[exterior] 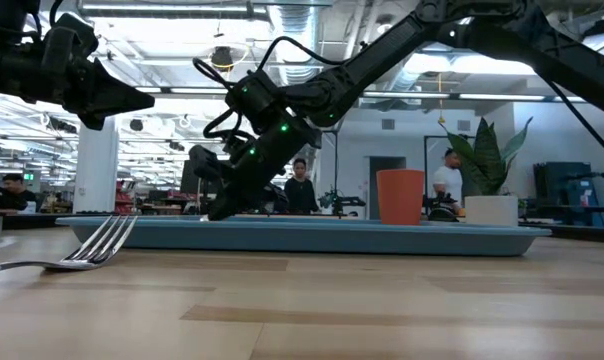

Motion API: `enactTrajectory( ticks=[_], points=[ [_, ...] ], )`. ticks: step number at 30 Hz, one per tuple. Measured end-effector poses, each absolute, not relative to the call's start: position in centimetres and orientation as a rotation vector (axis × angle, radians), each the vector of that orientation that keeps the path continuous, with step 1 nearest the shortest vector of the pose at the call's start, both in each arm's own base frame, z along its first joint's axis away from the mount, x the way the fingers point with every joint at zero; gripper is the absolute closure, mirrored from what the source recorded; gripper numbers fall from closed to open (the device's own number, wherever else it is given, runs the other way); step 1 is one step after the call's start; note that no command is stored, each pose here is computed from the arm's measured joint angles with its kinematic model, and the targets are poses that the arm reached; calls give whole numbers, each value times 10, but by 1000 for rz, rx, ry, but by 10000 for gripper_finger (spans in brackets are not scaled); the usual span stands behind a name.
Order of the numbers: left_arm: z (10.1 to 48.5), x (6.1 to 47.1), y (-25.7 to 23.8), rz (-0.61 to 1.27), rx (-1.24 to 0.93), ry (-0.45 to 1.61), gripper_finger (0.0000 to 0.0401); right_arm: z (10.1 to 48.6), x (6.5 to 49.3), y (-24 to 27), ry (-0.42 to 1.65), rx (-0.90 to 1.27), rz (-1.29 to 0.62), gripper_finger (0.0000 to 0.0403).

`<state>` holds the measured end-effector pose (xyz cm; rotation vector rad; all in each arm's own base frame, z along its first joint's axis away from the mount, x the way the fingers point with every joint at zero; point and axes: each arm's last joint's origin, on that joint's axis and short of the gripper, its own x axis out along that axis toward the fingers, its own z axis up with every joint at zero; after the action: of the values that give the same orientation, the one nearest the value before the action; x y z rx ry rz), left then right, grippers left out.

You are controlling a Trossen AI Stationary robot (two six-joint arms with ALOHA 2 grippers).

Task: Pick and place plate/cup/fork/spoon on tray
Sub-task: Put the orange spoon on the blue tray

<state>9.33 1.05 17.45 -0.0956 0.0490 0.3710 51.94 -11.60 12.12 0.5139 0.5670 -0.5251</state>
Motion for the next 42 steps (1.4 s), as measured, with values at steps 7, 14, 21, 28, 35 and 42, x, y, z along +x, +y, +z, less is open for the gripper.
enactTrajectory(
  ticks=[7, 14, 21, 28, 35, 42],
  points=[
    [174, 93, 10, 371, -95, 50, 399, 119, 518, -116, 589, 509, -530, 354],
    [173, 93, 10, 371, -93, 64, 399, 119, 518, -116, 591, 499, -527, 328],
    [173, 93, 11, 372, -92, 64, 399, 124, 520, -117, 587, 478, -518, 325],
    [173, 93, 10, 371, -92, 64, 399, 145, 527, -118, 597, 420, -513, 325],
    [173, 93, 11, 372, -92, 65, 399, 159, 533, -102, 642, 270, -446, 345],
    [173, 93, 10, 372, -98, 64, 399, 159, 537, -82, 665, 152, -371, 392]
  ],
)
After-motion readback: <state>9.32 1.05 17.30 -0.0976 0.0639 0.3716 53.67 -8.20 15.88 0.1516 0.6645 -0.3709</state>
